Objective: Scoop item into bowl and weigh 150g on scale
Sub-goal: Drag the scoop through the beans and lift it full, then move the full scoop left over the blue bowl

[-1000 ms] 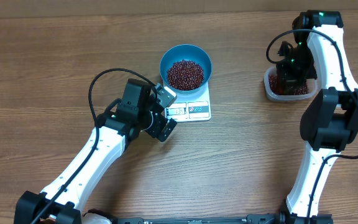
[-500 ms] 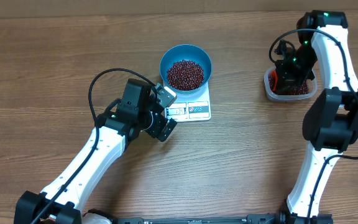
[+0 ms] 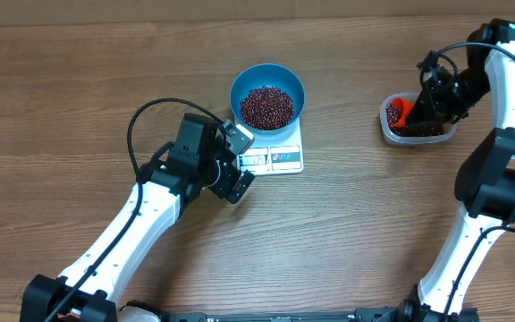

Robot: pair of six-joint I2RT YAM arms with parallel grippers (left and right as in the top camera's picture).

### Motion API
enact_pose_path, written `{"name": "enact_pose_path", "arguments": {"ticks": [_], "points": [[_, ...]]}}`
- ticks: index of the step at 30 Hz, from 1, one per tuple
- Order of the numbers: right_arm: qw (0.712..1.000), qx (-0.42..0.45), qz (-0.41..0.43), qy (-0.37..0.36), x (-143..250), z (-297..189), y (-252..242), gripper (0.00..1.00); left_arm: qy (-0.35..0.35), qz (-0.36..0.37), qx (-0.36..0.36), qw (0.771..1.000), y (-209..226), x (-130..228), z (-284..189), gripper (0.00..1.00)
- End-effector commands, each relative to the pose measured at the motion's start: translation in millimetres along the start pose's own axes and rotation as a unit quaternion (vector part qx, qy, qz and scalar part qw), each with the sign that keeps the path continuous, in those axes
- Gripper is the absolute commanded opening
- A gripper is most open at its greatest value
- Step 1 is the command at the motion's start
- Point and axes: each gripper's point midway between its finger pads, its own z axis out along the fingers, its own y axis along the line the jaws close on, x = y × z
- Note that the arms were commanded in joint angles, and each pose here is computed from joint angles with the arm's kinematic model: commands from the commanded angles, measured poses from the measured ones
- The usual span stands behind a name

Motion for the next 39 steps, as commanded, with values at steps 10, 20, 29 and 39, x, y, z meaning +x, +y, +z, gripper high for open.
{"name": "enact_pose_path", "arguments": {"ticks": [10,20,29,39], "points": [[0.998,-0.058,0.001,-0.015,11,2,-11,0.04,0.003,-0.004,0.007,1.000,-2,3,3,1.00],[0.990,-0.122,0.021,-0.067,9,-12,-16,0.04,0.003,-0.004,0.007,1.000,-2,3,3,1.00],[0.980,-0.152,0.048,-0.116,10,-33,-29,0.04,0.003,-0.004,0.007,1.000,-2,2,3,1.00],[0.972,-0.155,0.006,-0.178,6,-76,4,0.04,0.003,-0.004,0.007,1.000,-2,3,3,1.00]]}}
